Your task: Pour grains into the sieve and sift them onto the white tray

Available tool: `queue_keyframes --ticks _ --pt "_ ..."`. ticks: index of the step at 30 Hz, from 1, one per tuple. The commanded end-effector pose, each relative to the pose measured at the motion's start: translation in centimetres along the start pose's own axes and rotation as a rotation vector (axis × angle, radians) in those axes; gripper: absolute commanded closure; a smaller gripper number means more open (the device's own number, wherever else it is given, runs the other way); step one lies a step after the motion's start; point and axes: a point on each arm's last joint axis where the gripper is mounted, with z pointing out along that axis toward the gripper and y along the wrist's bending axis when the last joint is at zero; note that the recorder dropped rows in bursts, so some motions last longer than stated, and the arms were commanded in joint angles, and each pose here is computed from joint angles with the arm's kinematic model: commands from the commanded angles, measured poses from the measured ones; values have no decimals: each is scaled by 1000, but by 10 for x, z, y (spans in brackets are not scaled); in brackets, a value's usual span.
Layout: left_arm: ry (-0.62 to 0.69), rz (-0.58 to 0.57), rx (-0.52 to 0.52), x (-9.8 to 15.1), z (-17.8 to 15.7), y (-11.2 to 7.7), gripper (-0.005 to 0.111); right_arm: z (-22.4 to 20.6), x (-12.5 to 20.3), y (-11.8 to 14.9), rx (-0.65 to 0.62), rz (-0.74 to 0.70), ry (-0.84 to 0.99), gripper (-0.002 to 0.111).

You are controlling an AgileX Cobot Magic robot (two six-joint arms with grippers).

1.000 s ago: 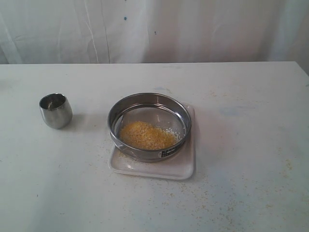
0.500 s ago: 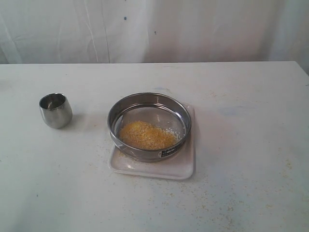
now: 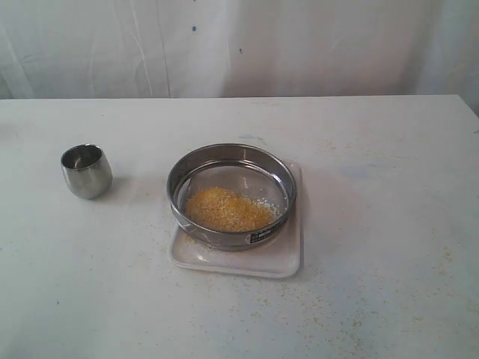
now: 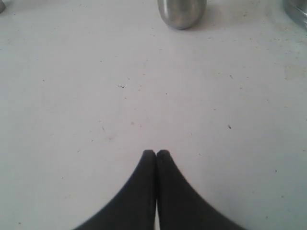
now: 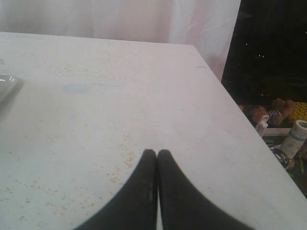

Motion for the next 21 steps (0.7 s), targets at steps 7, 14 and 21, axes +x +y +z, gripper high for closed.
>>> queue_keyframes --ticks 7,14,21 --pt "-122 -16 -19 -9 0 2 107 0 0 0 -2 -4 -10 108" --pt "-116 -16 -18 -8 1 2 107 0 0 0 3 -25 -9 108" --pt "-110 -16 -16 -8 1 1 107 -4 -27 0 -165 1090 -276 108"
